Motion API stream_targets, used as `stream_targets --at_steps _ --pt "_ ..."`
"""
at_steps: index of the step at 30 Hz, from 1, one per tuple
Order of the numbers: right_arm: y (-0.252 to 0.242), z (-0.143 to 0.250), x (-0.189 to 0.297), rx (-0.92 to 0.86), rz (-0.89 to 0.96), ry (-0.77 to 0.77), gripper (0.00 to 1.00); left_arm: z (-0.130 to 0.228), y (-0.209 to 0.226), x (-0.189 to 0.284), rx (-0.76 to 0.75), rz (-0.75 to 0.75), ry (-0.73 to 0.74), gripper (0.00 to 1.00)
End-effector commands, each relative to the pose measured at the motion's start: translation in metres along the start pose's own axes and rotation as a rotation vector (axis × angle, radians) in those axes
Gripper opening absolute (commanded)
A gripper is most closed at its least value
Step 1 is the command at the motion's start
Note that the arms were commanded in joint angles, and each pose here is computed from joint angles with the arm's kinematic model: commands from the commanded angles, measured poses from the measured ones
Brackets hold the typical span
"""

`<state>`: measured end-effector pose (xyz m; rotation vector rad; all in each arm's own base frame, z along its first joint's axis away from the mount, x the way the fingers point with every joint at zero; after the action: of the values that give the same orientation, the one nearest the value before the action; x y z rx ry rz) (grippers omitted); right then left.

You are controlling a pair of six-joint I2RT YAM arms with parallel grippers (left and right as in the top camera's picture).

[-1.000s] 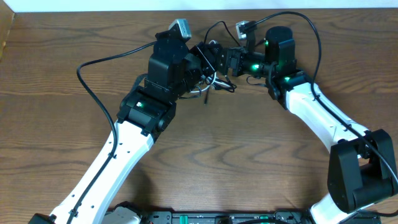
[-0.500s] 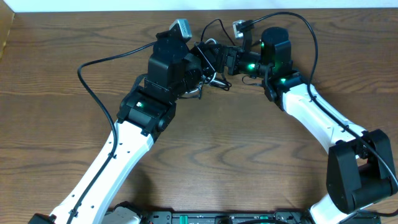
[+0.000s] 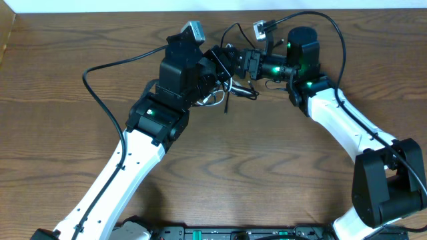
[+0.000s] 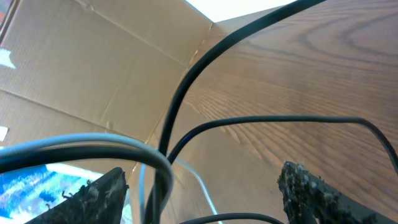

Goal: Untangle cables

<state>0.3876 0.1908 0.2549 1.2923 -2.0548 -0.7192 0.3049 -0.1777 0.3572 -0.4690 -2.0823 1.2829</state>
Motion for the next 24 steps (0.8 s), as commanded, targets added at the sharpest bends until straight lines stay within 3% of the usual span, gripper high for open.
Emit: stream_targets --at_steps 1,11,16,24 --pt "-0.001 0.003 -0.007 -0.019 0.058 -0.023 0.76 0.001 -0.006 0.006 0.029 0.039 0.021 0.08" --pt "-0.02 0.015 -0.013 -0.159 0.345 -0.08 0.75 0.004 -0.019 0.017 0.03 0.123 0.08 0.08" --pt "-0.047 0.03 0.006 -0.242 0.555 -0.024 0.74 -0.008 -0.03 0.044 -0.066 0.149 -0.049 0.07" --pt "-0.076 0.038 0.044 -0.225 0.684 0.089 0.75 -0.031 -0.032 0.08 -0.096 0.128 -0.231 0.08"
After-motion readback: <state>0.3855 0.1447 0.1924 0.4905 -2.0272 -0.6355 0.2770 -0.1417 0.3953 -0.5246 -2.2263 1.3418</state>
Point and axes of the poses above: each gripper's point midway between its finger pads, its own x axis back along the fingers, its own y axis along the line the jaws close on, z = x × y, the point moved 10 cm from there along x, back along the fingers, and after that the axes turned 7 degrees about x, right-handed, at the moved point
